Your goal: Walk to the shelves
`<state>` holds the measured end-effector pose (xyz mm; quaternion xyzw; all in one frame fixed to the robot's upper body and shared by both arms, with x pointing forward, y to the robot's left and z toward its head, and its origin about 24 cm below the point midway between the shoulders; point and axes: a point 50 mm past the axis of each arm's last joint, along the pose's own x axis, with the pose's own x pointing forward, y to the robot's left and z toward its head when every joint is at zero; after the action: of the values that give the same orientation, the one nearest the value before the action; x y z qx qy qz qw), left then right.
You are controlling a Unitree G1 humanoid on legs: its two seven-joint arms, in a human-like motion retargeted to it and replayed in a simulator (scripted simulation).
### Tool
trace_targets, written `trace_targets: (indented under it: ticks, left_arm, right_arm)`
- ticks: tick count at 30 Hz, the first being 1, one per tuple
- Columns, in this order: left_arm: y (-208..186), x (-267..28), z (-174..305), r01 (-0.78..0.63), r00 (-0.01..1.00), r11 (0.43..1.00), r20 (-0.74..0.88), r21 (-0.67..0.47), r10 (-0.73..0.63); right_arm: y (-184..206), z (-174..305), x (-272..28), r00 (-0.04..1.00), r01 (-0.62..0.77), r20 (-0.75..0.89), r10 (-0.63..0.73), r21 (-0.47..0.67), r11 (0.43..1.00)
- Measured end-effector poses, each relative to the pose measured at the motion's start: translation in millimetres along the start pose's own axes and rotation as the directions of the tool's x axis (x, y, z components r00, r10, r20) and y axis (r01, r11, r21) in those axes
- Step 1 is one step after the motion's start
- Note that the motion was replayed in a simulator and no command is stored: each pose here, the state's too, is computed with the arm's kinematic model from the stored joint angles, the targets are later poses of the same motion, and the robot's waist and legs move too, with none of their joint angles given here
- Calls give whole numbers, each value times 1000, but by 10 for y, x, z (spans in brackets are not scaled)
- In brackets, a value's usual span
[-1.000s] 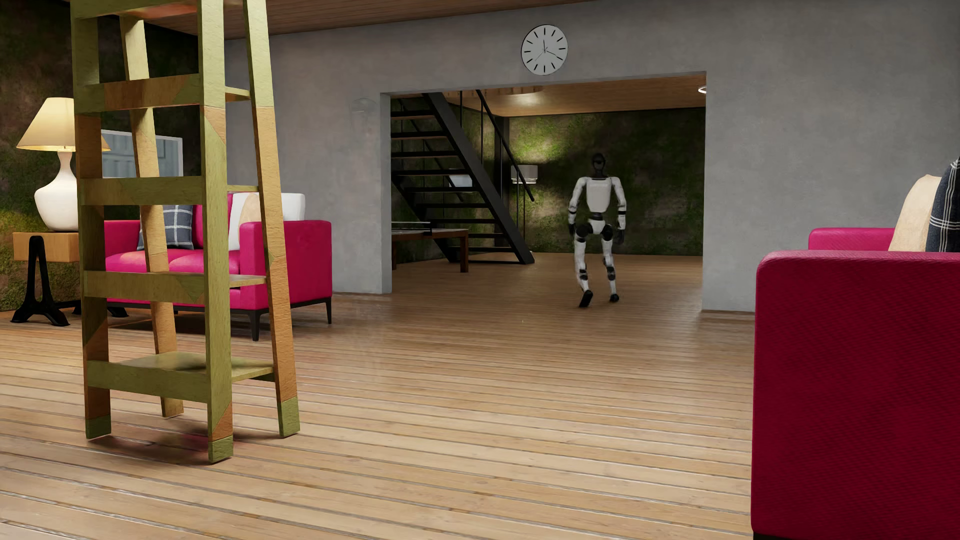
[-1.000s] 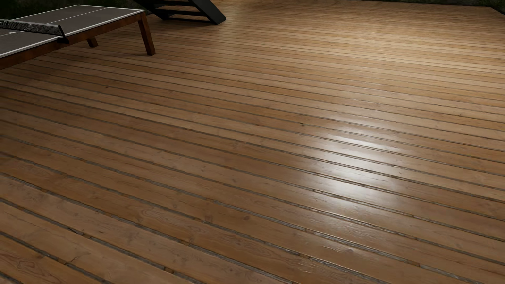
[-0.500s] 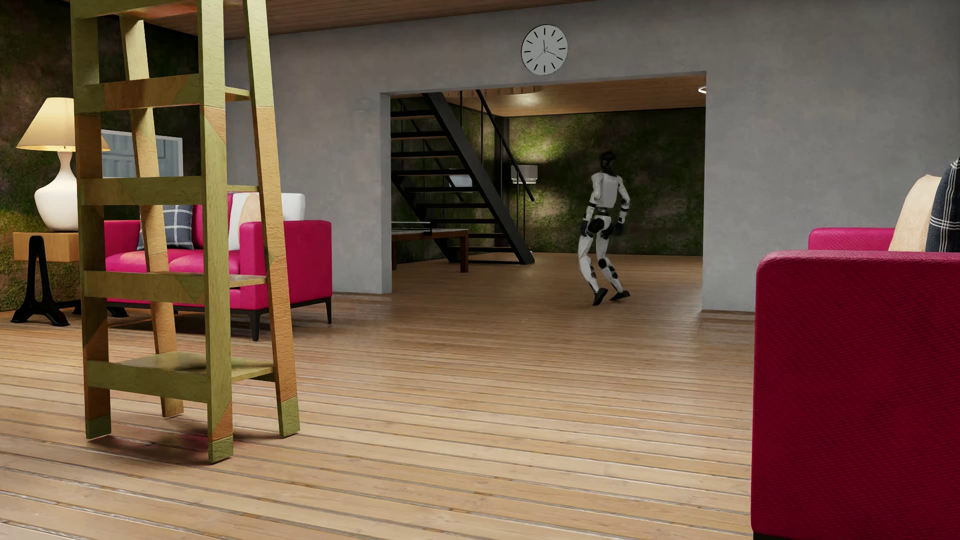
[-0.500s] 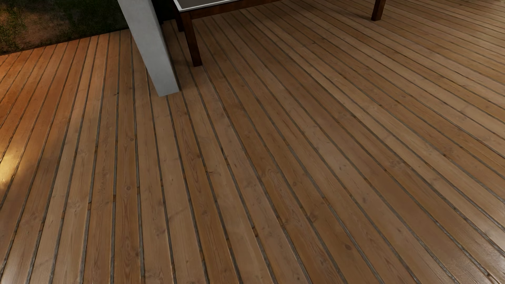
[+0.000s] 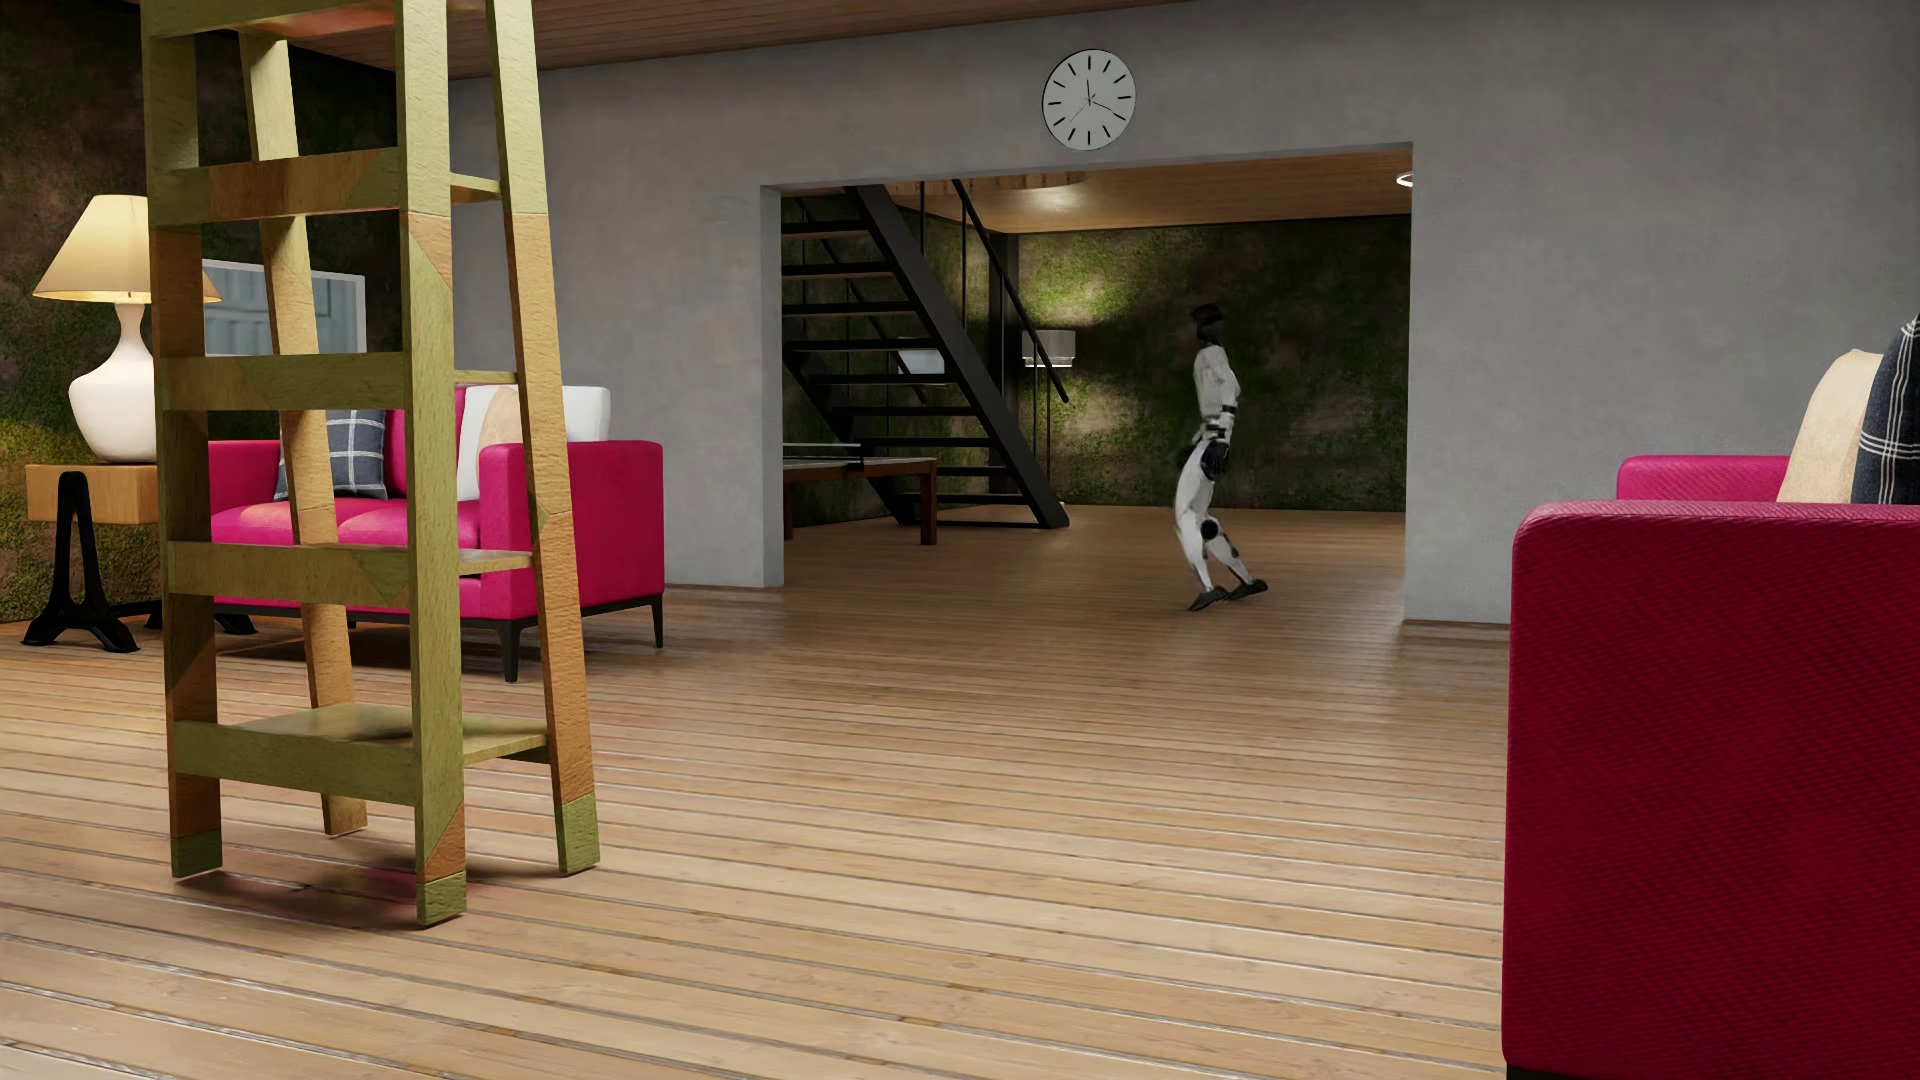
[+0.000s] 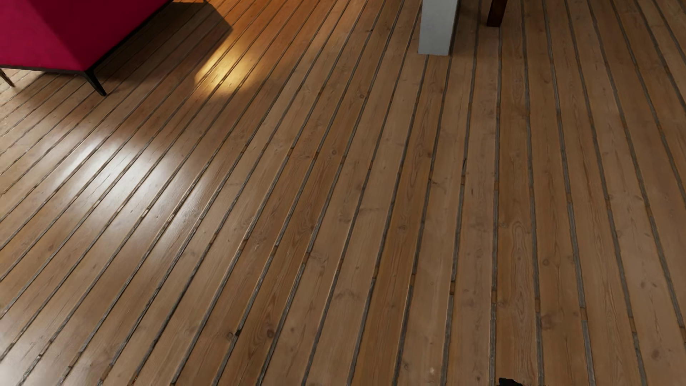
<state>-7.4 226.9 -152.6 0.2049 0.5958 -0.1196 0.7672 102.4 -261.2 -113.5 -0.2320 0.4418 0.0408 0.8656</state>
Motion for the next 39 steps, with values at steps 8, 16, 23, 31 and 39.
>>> trace_targets:
  ticks: [8,16,23,31,39]
  left_arm:
    - [-378,-65,-190,105,993,994,-60,13,-104]
    - [139,87,281,-37,997,999,68,-9,38]
    - [836,-130,1579,-219,843,976,502,-5,192]
    - [249,118,1064,-49,954,978,300,202,-14]
    - [-480,-179,-420,222,972,951,-130,214,-197]
  right_arm:
    - [223,161,-75,994,-56,93,54,21,998]
    - [546,-808,-365,949,-127,-283,138,58,990]
    - [754,-1388,-816,839,-259,-494,227,4,966]
    - [648,-1297,-614,844,-245,-500,196,-33,969]
    - [89,600,84,977,-21,212,17,17,1000]
